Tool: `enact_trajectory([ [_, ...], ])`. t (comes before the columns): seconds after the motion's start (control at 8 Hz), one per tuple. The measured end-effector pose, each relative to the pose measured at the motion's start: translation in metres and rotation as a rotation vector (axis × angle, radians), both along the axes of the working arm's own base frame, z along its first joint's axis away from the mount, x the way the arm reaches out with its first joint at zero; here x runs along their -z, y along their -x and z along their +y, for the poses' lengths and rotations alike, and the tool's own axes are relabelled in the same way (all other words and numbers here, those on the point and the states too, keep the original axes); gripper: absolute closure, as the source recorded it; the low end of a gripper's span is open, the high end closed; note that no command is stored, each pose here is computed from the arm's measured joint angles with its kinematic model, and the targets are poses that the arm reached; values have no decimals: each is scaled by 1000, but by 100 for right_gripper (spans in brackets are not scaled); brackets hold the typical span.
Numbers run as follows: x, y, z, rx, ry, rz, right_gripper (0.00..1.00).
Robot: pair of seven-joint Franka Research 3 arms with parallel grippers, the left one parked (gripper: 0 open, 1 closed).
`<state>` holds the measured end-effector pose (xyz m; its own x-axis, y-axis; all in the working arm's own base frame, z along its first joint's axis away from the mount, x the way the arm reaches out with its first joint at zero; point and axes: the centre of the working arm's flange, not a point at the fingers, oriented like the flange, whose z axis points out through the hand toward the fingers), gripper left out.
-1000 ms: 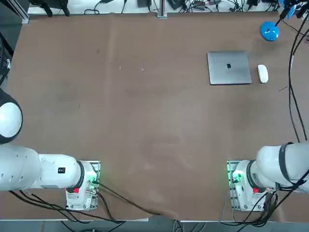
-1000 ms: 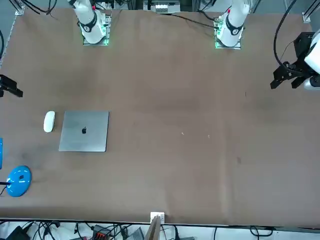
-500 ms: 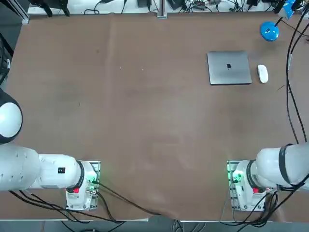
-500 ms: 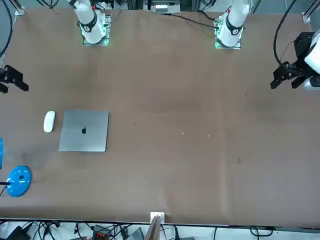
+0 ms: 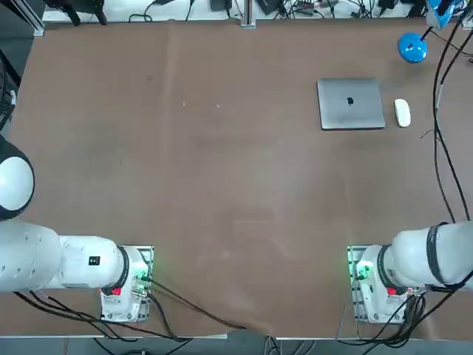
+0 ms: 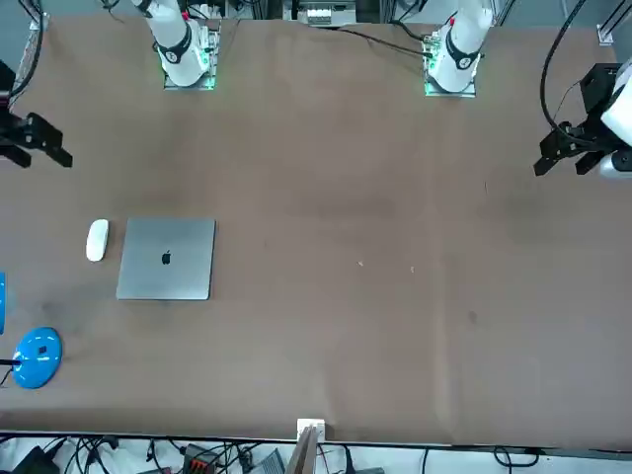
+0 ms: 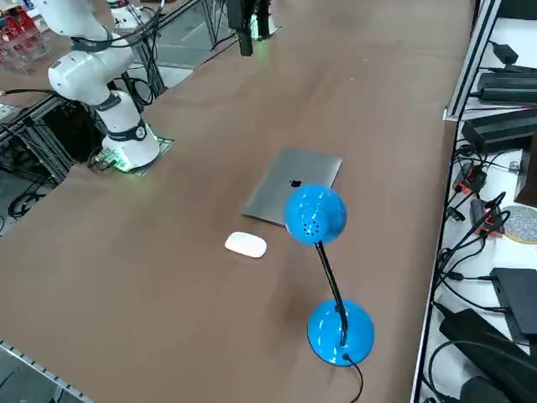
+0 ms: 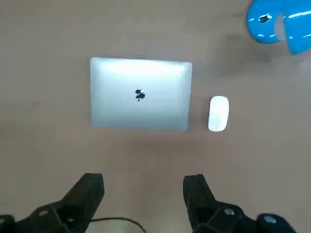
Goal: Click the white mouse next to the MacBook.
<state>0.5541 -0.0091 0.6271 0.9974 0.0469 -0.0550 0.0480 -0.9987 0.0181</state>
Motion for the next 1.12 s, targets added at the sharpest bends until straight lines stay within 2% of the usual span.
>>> enact_trajectory([
  [0.38,-2,7,6,-2,3,29,0],
  [1.12,-2,8,-5,18,4,30,0],
])
